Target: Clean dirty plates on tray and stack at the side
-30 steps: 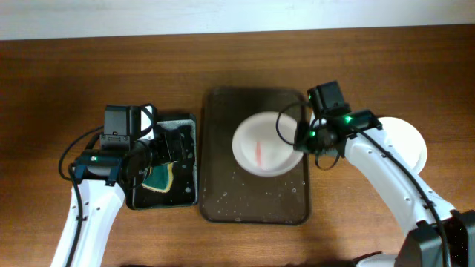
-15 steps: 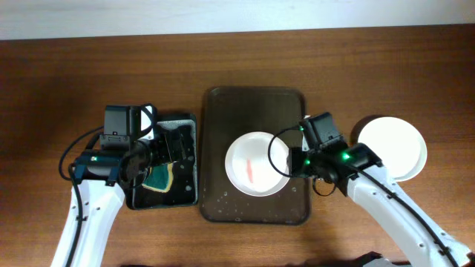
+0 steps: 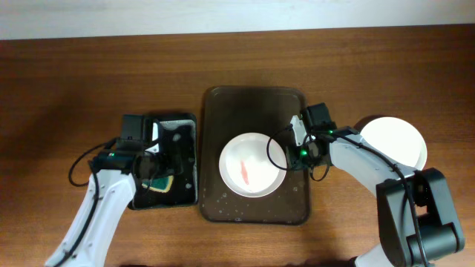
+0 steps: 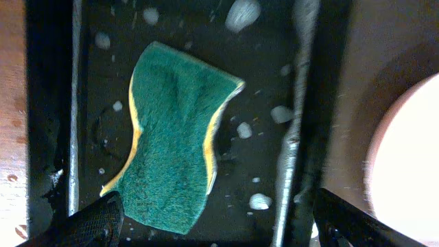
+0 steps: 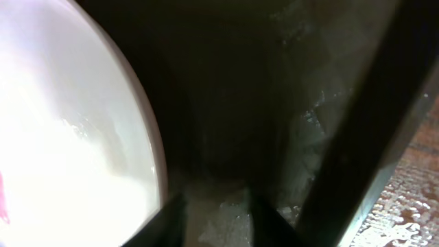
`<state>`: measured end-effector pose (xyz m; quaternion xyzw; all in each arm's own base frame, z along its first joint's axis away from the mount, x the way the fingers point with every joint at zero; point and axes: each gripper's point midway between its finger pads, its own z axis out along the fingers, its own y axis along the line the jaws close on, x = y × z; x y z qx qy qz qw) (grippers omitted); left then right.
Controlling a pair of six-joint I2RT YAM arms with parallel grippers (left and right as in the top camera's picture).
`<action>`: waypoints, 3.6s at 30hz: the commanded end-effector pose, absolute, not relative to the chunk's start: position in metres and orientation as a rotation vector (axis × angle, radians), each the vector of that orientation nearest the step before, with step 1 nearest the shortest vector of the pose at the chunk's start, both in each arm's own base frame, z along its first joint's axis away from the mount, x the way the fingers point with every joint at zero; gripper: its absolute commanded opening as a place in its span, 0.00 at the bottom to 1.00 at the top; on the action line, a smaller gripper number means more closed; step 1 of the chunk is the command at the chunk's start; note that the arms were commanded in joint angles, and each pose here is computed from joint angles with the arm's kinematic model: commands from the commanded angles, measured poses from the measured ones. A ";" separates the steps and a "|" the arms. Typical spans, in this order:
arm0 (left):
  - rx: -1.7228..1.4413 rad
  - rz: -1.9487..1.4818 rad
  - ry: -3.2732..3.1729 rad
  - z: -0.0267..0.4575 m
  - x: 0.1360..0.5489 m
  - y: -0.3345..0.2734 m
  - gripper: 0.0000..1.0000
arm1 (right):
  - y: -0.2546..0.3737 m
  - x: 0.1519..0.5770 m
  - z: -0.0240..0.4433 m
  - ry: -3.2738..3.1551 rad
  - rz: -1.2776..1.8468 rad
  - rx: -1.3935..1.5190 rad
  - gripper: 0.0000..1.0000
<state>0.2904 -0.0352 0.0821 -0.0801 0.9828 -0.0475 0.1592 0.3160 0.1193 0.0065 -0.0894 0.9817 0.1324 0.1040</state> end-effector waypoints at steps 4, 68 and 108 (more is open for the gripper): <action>-0.237 0.047 2.853 0.050 0.299 -0.017 0.77 | 0.120 0.324 0.079 2.768 0.489 -0.248 0.38; 0.001 -0.678 3.084 -0.038 0.284 -0.295 0.00 | 0.143 0.308 -0.004 2.973 0.284 0.021 0.04; -0.103 -0.401 2.624 0.149 0.293 -0.064 1.00 | 0.167 0.254 0.263 1.985 -0.582 -0.407 0.04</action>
